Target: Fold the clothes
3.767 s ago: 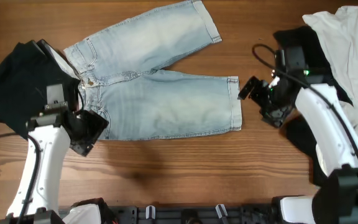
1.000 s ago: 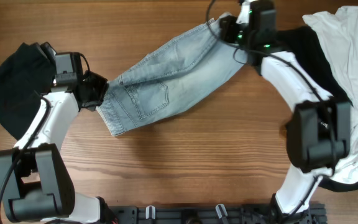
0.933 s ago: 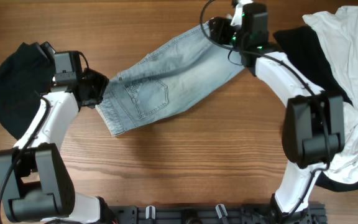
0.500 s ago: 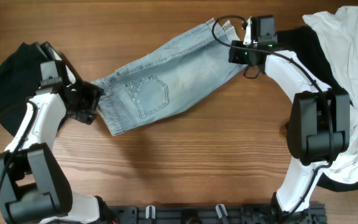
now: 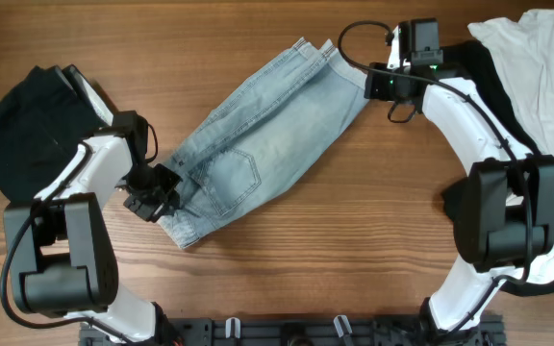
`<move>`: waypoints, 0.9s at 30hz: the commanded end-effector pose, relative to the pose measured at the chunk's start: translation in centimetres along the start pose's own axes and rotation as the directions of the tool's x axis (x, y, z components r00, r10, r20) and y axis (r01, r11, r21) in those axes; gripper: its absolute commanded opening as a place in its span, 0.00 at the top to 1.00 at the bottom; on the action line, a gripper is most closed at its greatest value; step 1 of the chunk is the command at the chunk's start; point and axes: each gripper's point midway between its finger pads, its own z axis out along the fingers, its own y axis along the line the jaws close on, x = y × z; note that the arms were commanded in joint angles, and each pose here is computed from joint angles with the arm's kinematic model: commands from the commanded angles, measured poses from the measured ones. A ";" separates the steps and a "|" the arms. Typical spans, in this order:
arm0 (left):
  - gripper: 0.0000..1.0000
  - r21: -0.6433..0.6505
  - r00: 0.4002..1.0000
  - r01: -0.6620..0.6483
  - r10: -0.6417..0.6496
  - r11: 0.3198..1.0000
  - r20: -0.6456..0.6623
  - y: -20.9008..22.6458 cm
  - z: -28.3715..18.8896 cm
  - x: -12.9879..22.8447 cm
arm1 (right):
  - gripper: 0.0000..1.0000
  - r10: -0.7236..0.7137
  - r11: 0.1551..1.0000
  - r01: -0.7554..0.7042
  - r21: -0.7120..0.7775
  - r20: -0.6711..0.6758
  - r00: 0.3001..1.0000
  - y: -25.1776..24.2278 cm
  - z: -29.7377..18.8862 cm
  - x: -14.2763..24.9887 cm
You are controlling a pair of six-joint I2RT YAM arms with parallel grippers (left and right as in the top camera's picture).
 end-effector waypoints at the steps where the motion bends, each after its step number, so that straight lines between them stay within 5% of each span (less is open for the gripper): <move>1: 0.58 -0.081 1.000 -0.014 0.015 0.997 0.020 1.7 0.6 -0.4 | 0.46 -0.069 0.998 0.068 0.016 0.023 0.997 -0.3 -0.4 -0.7; 3: 0.46 -0.081 1.000 -0.013 0.015 0.997 0.020 1.7 0.6 -0.4 | 0.46 -0.070 0.997 0.070 0.007 -0.008 0.997 -0.3 0.7 0.1; 13: 0.45 -0.075 1.000 -0.015 0.017 0.997 0.025 1.5 0.6 -0.6 | 0.31 0.041 0.965 -0.069 -0.254 -0.117 0.992 3.4 7.9 3.5; 15: 0.44 -0.075 1.000 -0.015 0.017 0.997 0.026 1.5 0.6 -0.6 | 0.37 0.081 0.944 -0.112 -0.312 -0.110 0.991 4.5 9.1 3.3; 17: 0.45 -0.059 0.999 -0.018 0.020 0.998 0.041 1.1 0.6 -1.0 | 0.78 0.091 0.965 -0.118 -0.236 -0.120 0.989 3.2 9.7 3.8; 18: 0.44 -0.047 0.998 -0.021 0.023 0.999 0.053 0.8 0.6 -1.2 | 0.91 0.132 0.976 -0.153 -0.157 -0.138 0.982 1.8 9.6 4.3; 23: 0.41 0.049 0.988 -0.048 0.040 0.998 0.146 -1.7 0.3 -3.5 | 0.96 0.360 0.927 -0.290 0.239 -0.341 0.868 -4.3 1.0 9.9; 27: 0.39 0.116 0.976 -0.068 0.042 0.991 0.212 -3.4 -0.2 -5.1 | 0.95 0.400 0.900 -0.273 0.340 -0.394 0.828 -5.0 -3.4 11.8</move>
